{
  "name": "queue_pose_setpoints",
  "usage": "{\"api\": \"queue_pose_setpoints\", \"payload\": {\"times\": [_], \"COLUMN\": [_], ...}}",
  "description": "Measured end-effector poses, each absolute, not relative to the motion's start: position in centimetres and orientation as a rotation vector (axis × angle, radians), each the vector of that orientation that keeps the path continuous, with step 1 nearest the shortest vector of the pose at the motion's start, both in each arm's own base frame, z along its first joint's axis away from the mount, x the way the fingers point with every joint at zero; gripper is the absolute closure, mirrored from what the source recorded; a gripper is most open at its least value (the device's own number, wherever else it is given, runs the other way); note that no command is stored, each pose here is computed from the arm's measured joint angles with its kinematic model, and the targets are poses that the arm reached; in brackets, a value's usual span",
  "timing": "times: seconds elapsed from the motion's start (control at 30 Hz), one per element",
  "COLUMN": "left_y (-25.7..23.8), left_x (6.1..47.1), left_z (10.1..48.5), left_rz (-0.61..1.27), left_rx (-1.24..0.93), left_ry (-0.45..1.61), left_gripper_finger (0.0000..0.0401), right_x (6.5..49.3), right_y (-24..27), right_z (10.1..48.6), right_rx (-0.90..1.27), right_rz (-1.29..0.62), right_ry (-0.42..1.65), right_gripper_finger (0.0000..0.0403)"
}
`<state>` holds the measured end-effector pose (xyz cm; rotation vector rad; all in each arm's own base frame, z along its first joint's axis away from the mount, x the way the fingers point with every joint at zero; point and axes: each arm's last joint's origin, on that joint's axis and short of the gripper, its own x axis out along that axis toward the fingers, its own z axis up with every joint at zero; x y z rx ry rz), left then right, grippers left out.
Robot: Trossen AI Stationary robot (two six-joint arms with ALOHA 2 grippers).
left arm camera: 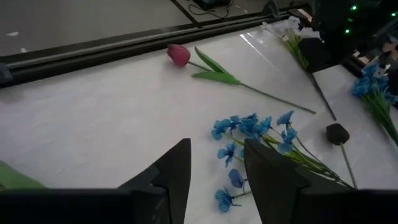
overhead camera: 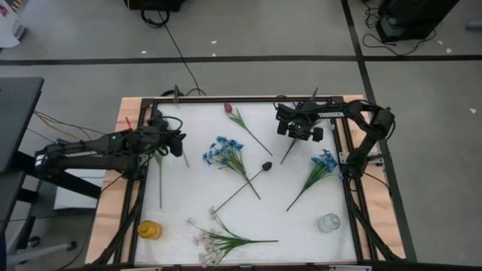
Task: Sort flowers into vase by color
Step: Put the top white flowers into the transparent vase
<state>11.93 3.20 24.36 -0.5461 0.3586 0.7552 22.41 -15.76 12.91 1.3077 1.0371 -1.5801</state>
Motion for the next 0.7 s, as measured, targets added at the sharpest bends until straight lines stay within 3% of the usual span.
{"api": "queue_pose_setpoints", "payload": {"times": [0.3,0.7], "left_y": [3.2,3.2], "left_x": [12.1,12.1], "left_z": [24.2,24.2], "left_rz": [0.764,0.763], "left_rx": [-0.566,-0.562], "left_ry": [0.363,0.364], "left_gripper_finger": [0.0248,0.0248], "right_x": [22.8,23.5], "right_y": [-15.3,-14.1], "right_z": [13.3,13.7], "right_rx": [1.226,1.115], "right_rz": [-1.519,-1.456], "right_ry": [1.038,1.065], "right_gripper_finger": [0.0391,0.0398]}}
